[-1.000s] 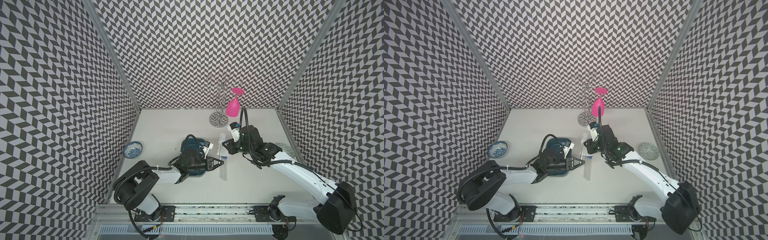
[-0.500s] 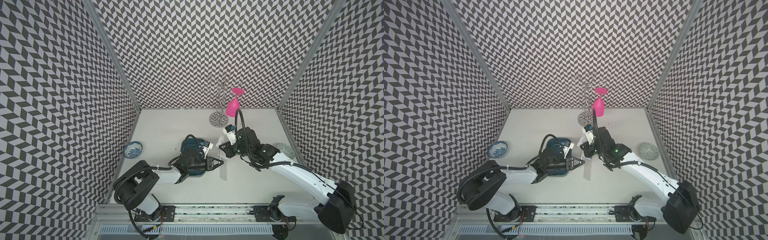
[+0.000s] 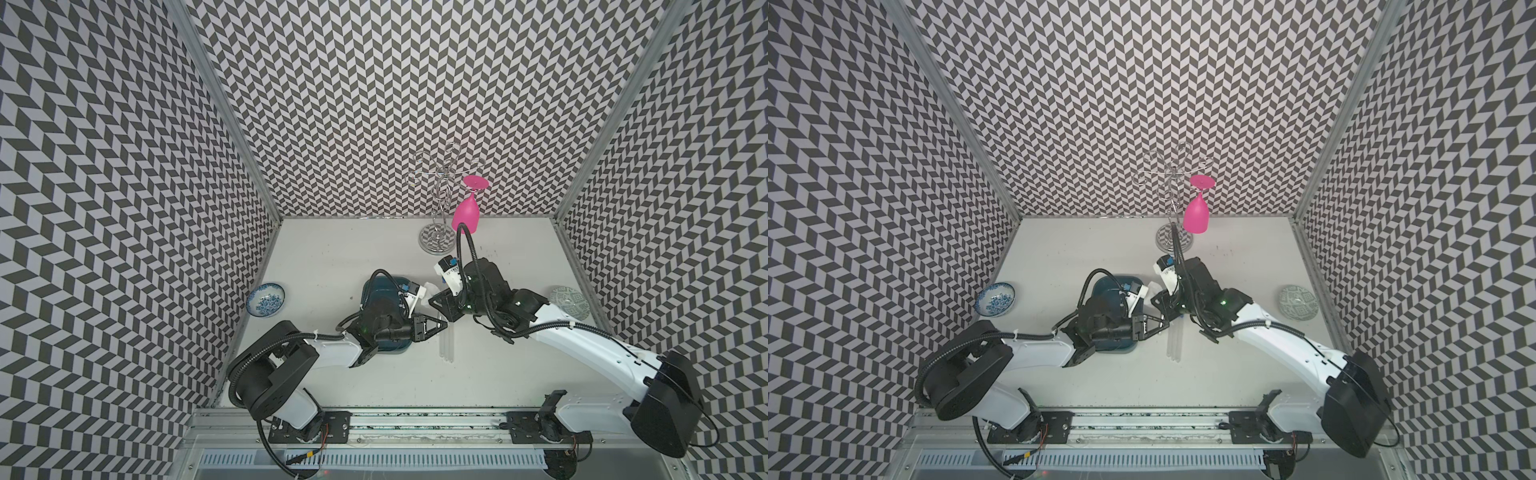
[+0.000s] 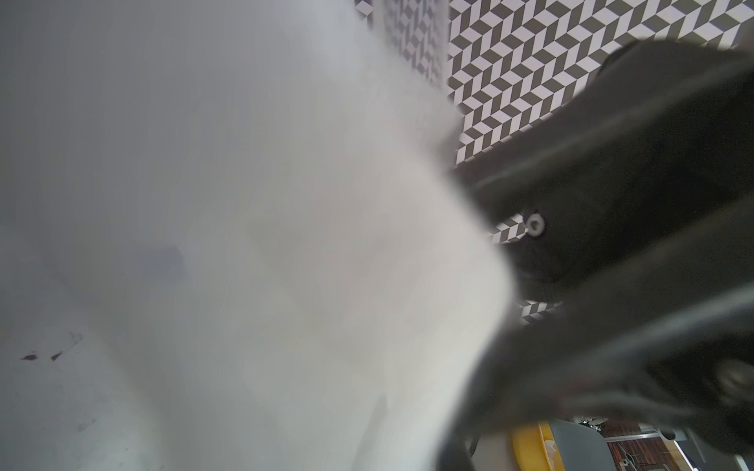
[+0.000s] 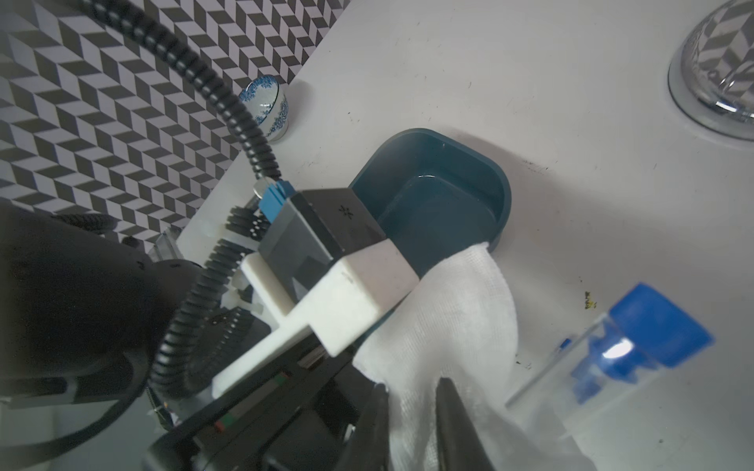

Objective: Wipe the exteriors of test tubes
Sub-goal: Wipe the dirt from the test tube.

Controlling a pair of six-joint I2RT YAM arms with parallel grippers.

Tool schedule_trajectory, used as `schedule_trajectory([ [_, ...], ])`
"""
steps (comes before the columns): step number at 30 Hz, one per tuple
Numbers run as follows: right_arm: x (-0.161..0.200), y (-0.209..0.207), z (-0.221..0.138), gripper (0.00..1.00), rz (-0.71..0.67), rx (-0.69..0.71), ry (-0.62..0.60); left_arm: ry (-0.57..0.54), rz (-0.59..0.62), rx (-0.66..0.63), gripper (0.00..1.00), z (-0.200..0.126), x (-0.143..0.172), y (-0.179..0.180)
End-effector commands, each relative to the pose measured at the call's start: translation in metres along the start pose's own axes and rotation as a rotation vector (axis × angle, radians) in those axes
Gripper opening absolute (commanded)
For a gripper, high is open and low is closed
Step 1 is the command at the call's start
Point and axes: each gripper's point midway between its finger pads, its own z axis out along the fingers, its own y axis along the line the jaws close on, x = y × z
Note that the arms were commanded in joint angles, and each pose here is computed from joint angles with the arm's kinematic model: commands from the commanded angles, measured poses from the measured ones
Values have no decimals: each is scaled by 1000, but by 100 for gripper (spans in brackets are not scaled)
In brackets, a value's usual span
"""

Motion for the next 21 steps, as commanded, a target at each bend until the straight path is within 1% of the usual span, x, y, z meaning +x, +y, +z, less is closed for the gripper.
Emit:
schedule_trajectory([
  [1, -18, 5, -6, 32, -28, -4, -48, -12, 32, 35, 10, -1, -2, -8],
  [6, -33, 14, -21, 38, -29, -23, -98, -12, 31, 34, 10, -1, -2, -8],
  [11, -51, 22, -42, 38, -21, -31, -171, -11, 29, 33, 10, -1, -1, -7],
  [15, -59, 20, -60, 39, 35, -13, -240, -14, 30, 34, 10, -2, -2, -7],
  [18, -52, 13, -65, 39, 112, 9, -256, -15, 30, 35, 10, -2, -2, -8],
  [21, -33, 12, -56, 39, 189, -37, -243, -17, 30, 35, 10, -2, -3, -8],
])
